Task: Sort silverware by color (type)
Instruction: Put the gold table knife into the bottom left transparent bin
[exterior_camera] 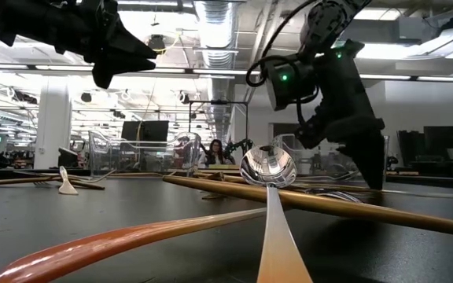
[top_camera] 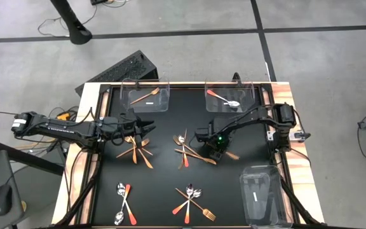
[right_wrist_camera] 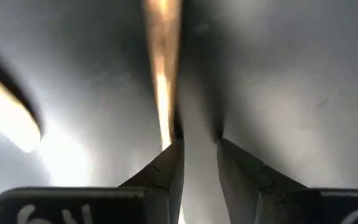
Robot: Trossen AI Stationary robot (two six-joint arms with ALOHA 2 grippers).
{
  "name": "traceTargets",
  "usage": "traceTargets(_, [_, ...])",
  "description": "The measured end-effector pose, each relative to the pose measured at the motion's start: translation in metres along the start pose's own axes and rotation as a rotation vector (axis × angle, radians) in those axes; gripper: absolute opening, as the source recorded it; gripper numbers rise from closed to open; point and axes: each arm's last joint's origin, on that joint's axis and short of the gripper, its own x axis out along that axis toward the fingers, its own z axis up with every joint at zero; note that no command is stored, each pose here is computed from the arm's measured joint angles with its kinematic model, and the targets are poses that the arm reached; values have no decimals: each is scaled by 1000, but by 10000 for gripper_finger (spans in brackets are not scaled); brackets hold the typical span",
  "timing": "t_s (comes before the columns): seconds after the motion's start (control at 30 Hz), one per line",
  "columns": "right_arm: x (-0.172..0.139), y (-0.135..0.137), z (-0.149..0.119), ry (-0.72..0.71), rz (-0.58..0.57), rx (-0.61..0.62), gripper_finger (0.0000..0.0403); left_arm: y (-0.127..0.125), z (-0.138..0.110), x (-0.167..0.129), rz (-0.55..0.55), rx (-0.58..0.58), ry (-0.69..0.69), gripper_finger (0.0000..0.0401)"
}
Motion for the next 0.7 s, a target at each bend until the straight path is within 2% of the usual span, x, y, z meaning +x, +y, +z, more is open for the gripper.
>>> traceTargets(0.27, [-21,7,-3,0,-12,1,118,0,0,0,8,-20,-7,118])
traceTargets(0.43, [-22,16,-2,-16,65,122,118,0,0,0,9,-23,-8,118])
traceTargets(0.57, [-23,26,4,-114,114,256,118,0,1,0,19,-52,-11,118])
traceTargets(0.63, [-24,30,8,-187,122,269,118,1,1,0,30,-73,-17,118])
traceTargets(0.7, [-24,33,11,-222,129,229,118,1,1,0,32,-80,-17,118])
